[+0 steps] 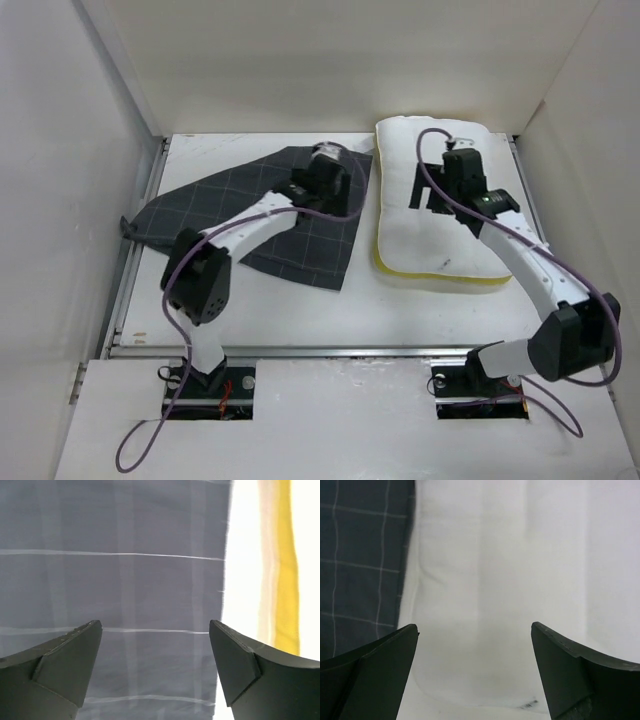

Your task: Put the pillow into the pillowcase

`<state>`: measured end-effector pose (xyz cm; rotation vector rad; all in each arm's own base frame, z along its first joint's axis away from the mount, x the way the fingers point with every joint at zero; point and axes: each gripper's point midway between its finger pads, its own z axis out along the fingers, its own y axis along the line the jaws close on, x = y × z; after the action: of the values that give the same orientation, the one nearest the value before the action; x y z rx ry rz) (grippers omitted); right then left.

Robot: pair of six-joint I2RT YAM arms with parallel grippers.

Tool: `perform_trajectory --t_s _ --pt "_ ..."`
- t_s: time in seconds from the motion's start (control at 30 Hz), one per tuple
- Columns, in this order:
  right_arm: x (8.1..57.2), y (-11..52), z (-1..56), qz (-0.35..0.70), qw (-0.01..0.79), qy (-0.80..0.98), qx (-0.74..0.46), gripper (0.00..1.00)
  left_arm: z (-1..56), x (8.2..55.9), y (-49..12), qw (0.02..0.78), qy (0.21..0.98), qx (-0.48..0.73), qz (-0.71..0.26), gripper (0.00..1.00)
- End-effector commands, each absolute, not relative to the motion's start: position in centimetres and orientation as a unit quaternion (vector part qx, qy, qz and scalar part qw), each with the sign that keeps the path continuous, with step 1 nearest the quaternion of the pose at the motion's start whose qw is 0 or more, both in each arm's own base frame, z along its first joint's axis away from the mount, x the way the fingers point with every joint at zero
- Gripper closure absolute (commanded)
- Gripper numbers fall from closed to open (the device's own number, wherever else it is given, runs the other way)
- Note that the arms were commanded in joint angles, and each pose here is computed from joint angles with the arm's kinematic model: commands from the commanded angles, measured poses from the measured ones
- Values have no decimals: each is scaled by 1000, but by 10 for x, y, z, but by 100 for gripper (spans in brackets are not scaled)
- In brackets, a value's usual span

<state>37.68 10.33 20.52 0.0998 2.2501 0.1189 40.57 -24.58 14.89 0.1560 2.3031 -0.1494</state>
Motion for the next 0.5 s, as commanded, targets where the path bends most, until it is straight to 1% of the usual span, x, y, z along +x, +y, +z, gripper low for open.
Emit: perform_trajectory --t_s 0.0,0.03,0.07,0.1,0.13,0.27,0.4,0.47 --pt "367 71 226 35 459 881 112 0 145 400 -292 406 905 117 -44 14" --pt "361 69 230 37 462 879 113 0 127 400 -298 395 910 124 -25 15" --pt "360 64 235 36 468 875 120 0 128 400 -310 398 908 132 -26 19" --pt "356 56 231 26 463 877 127 0 121 402 -312 393 910 133 -23 25" --pt "353 54 228 21 462 877 128 0 113 401 -318 384 912 140 -33 34" --pt "345 46 223 11 456 880 134 0 79 398 -333 355 917 177 -53 36" --pt "341 42 221 8 452 881 138 0 68 402 -347 353 916 183 -59 38" --pt "339 37 219 5 452 881 143 0 70 407 -351 358 913 186 -61 40"
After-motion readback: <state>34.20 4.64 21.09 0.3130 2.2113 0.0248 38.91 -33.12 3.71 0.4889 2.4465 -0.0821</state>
